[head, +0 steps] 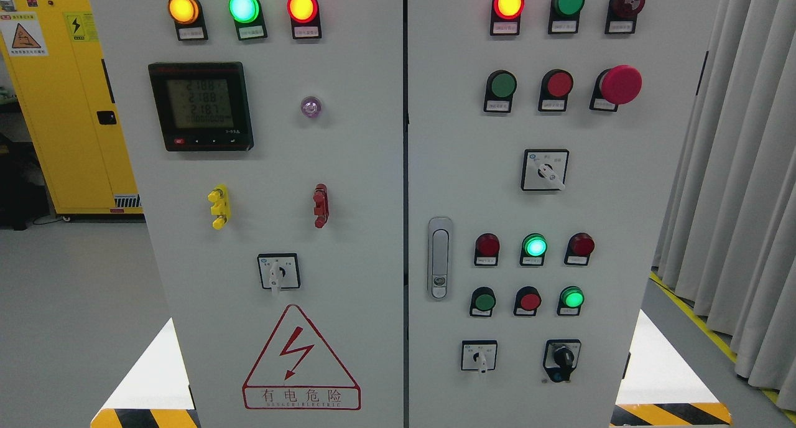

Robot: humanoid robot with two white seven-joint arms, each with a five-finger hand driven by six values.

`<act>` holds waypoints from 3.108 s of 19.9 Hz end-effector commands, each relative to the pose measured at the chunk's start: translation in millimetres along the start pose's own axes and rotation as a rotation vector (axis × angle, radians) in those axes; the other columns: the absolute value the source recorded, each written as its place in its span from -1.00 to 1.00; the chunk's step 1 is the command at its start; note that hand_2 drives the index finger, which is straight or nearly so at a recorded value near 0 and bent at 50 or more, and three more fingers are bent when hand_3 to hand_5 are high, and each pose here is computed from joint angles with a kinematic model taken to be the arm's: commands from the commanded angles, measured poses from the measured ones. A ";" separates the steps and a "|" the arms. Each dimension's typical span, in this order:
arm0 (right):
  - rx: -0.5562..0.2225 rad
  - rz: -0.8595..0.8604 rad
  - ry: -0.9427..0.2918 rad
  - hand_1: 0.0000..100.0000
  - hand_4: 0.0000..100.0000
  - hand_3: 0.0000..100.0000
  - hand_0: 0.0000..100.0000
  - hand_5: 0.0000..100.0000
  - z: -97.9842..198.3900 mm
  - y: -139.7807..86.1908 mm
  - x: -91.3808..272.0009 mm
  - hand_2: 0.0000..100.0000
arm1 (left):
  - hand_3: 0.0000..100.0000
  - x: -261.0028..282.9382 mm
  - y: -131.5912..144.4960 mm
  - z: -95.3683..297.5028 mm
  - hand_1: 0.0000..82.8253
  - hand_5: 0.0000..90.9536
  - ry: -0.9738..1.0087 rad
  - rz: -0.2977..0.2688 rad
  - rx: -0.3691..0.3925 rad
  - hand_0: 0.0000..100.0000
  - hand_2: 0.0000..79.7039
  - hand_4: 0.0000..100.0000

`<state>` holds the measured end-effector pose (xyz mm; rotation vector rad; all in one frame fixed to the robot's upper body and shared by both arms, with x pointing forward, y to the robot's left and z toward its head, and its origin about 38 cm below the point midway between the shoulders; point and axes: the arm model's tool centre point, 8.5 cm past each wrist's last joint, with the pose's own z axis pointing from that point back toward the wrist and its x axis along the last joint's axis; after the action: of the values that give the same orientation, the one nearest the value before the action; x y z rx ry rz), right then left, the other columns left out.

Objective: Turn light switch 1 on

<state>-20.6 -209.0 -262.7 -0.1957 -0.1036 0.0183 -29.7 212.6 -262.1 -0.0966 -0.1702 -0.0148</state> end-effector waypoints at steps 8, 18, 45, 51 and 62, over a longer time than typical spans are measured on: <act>-0.003 -0.028 0.008 0.00 -1.00 -1.00 -1.00 -1.00 0.0 -0.3 -0.8 -0.92 | -1.00 4.3 1.2 -1.0 -0.61 -1.00 -0.006 0.004 0.022 -0.74 -1.00 -1.00; -0.003 -0.028 0.008 0.00 -1.00 -1.00 -1.00 -1.00 0.0 -0.3 -0.8 -0.92 | -1.00 66.7 27.8 -1.3 -0.53 -1.00 -0.217 -0.003 0.178 -0.76 -1.00 -1.00; -0.003 -0.028 0.008 0.00 -1.00 -1.00 -1.00 -1.00 0.0 -0.3 -0.8 -0.92 | 0.24 322.8 52.6 230.7 0.54 0.37 -1.351 0.007 0.330 -0.66 0.25 0.47; -0.003 -0.028 0.008 0.00 -1.00 -1.00 -1.00 -1.00 0.0 -0.3 -0.8 -0.92 | 0.50 340.0 29.6 265.1 0.54 0.40 -1.466 -0.005 0.274 -0.75 0.50 0.55; -0.003 -0.028 0.008 0.00 -1.00 -1.00 -1.00 -1.00 0.0 -0.3 -0.8 -0.92 | 0.60 383.8 5.5 305.3 0.51 0.48 -1.574 0.038 0.242 -0.81 0.52 0.60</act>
<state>-20.7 -209.0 -262.7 -0.1956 -0.1036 0.0183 273.6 262.7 32.0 0.2001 -1.5559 0.0731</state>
